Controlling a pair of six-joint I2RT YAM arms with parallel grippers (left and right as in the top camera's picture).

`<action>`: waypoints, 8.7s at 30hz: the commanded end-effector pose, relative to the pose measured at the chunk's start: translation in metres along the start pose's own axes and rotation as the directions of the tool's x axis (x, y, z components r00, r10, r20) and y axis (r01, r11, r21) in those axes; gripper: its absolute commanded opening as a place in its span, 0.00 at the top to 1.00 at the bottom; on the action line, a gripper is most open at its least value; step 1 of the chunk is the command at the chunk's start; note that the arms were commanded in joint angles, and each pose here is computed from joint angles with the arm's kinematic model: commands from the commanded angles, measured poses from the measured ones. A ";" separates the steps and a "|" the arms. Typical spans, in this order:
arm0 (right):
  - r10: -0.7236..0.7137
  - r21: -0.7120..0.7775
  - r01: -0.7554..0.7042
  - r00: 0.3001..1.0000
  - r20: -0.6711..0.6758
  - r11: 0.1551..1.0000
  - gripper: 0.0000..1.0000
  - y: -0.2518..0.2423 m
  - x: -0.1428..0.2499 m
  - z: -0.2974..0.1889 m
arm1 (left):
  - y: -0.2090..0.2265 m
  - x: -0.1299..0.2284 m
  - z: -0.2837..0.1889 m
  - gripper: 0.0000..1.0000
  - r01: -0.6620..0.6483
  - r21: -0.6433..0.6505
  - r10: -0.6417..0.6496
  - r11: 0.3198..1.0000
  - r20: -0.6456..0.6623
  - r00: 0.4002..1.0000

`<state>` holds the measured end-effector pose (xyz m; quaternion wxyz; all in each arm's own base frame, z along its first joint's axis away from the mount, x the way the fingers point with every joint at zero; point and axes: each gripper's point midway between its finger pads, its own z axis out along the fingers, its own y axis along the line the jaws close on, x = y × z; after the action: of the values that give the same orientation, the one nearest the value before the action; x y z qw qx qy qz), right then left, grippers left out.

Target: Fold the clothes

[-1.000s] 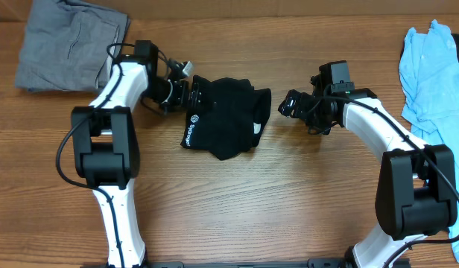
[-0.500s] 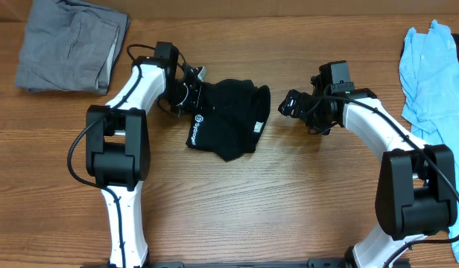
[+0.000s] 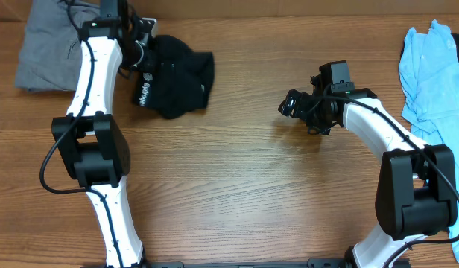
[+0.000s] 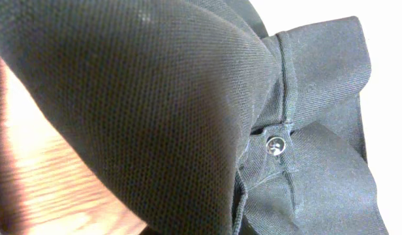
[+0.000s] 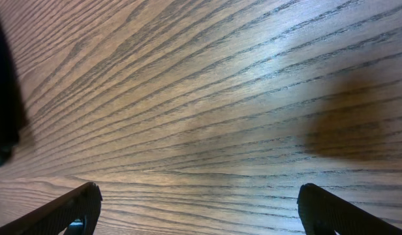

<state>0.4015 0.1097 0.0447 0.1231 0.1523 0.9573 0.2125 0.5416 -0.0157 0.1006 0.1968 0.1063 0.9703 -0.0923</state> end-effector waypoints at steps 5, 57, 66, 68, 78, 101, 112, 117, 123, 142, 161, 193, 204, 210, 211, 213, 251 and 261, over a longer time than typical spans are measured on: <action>0.008 0.011 -0.008 1.000 -0.007 1.000 0.00 -0.004 0.002 0.002 | 0.053 -0.024 -0.018 0.96 -0.115 -0.293 0.130 0.949 0.030 0.991; 0.050 0.034 -0.049 0.998 -0.044 0.998 0.00 -0.009 0.012 0.002 | 0.243 -0.047 -0.122 0.95 0.200 -0.430 -0.013 0.880 0.399 0.917; 0.061 0.051 -0.058 0.996 -0.070 0.997 0.00 -0.013 0.018 0.002 | 0.289 -0.035 -0.100 0.87 0.264 -0.526 -0.037 0.808 0.401 0.915; 0.062 0.051 -0.058 0.996 -0.072 0.997 0.00 -0.013 0.019 0.001 | 0.296 -0.031 -0.104 0.89 0.285 -0.550 -0.051 0.785 0.401 0.915; 0.061 0.051 -0.058 0.996 -0.070 0.997 0.00 -0.013 0.018 0.002 | 0.318 -0.013 -0.115 0.51 0.388 -0.580 -0.138 0.716 0.427 0.894; 0.065 0.056 -0.061 0.995 -0.078 0.997 0.00 -0.014 0.021 0.001 | 0.225 -0.090 -0.114 0.48 0.299 -0.412 -0.044 0.861 0.525 0.850; 0.065 0.056 -0.061 0.995 -0.078 0.997 0.00 -0.014 0.021 0.001 | 0.223 -0.043 0.014 0.26 0.366 -0.231 -0.262 0.901 0.382 0.886; 0.066 0.057 -0.062 0.995 -0.080 0.996 0.00 -0.014 0.021 0.001 | 0.222 -0.041 0.014 0.31 0.366 -0.227 -0.265 0.902 0.376 0.888; 0.071 0.058 -0.066 0.994 -0.082 0.996 0.00 -0.015 0.022 0.001 | 0.209 -0.082 -0.075 0.31 0.351 -0.243 -0.193 0.904 0.502 0.843; 0.071 0.058 -0.066 0.994 -0.082 0.996 0.00 -0.015 0.022 0.001 | 0.232 0.052 -0.106 0.51 0.474 -0.413 -0.445 0.778 0.172 0.879; 0.072 0.060 -0.067 0.994 -0.084 0.996 0.00 -0.015 0.022 0.001 | 0.270 0.091 -0.090 0.96 0.537 -0.418 -0.538 0.733 0.128 0.833; 0.122 0.095 -0.109 0.982 -0.143 0.989 0.00 -0.021 0.038 -0.001 | 0.307 -0.051 -0.019 0.67 0.586 -0.280 -0.320 0.760 0.624 0.713; 0.122 0.122 -0.112 0.990 -0.077 0.986 0.09 -0.018 0.015 -0.025 | 0.242 -0.119 -0.182 0.25 0.496 -0.171 -0.200 0.852 0.768 0.609; 0.070 0.188 -0.092 0.991 0.117 0.978 0.09 -0.010 -0.015 -0.097 | 0.197 -0.125 -0.274 0.00 0.486 -0.152 -0.167 0.861 0.817 0.551; 0.055 0.194 -0.088 0.984 0.172 0.977 0.09 -0.007 -0.018 -0.117 | 0.191 -0.124 -0.284 0.00 0.484 -0.152 -0.163 0.862 0.821 0.548; 0.028 0.209 -0.086 0.963 0.269 0.974 0.08 -0.005 -0.020 -0.153 | 0.181 -0.122 -0.298 0.00 0.480 -0.151 -0.159 0.864 0.823 0.545; -0.007 0.233 -0.196 0.750 0.661 0.953 0.00 -0.037 0.057 -0.331 | 0.158 -0.033 -0.228 0.00 0.558 -0.159 -0.423 0.814 0.495 0.759; 0.069 0.062 -0.192 0.609 0.790 0.979 0.00 -0.078 0.071 -0.272 | 0.158 -0.033 -0.228 0.00 0.558 -0.159 -0.423 0.814 0.495 0.759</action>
<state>0.2414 -0.0326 0.2592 0.4830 0.3025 0.8204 0.0465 0.5253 0.1823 0.2991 0.3903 -0.2065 0.8972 -0.0107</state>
